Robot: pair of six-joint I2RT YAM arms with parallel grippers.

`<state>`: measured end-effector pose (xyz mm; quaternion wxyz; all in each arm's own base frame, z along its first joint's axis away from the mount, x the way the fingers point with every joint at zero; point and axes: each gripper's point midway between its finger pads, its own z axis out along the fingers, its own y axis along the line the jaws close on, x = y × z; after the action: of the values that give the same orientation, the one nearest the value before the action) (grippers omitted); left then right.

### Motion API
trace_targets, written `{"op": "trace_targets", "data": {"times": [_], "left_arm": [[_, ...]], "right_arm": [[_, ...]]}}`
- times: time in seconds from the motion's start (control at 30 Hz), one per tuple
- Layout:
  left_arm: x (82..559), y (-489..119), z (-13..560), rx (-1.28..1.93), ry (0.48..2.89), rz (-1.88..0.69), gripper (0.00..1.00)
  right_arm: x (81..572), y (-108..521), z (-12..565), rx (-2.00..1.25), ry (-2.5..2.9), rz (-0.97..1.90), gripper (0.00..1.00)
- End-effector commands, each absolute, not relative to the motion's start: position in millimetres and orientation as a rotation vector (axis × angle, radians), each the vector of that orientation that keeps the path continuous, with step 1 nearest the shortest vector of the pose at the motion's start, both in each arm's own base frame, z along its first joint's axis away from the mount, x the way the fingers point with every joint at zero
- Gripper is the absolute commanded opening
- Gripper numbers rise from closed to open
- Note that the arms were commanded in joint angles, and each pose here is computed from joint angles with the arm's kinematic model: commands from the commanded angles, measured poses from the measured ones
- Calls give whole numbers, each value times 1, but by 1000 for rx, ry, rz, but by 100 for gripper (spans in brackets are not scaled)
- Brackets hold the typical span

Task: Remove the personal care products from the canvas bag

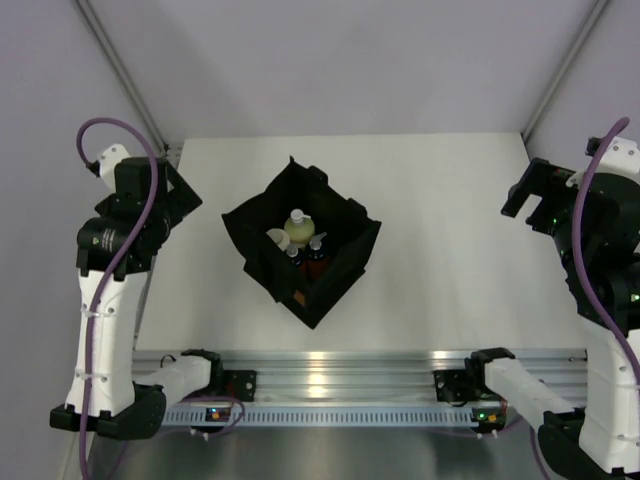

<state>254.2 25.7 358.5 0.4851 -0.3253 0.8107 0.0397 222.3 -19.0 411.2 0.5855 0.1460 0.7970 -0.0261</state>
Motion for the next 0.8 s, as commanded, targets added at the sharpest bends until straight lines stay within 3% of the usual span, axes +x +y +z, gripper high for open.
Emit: {"op": "trace_targets", "data": {"times": [0.0,0.4,0.57,0.77], "left_arm": [[249,28,366,-797,1932,85,98],[258,-35,371,-773,2024,-334,98],[259,-81,313,-782,2274,-541,91],[264,-87,308,-731,2281,-575,84]], "right_arm": [[219,-18,421,345,1833,-50,99],[232,12,410,244,1905,96,100],[241,38,403,166,1957,221,100],[243,54,396,111,1989,308,99]]}}
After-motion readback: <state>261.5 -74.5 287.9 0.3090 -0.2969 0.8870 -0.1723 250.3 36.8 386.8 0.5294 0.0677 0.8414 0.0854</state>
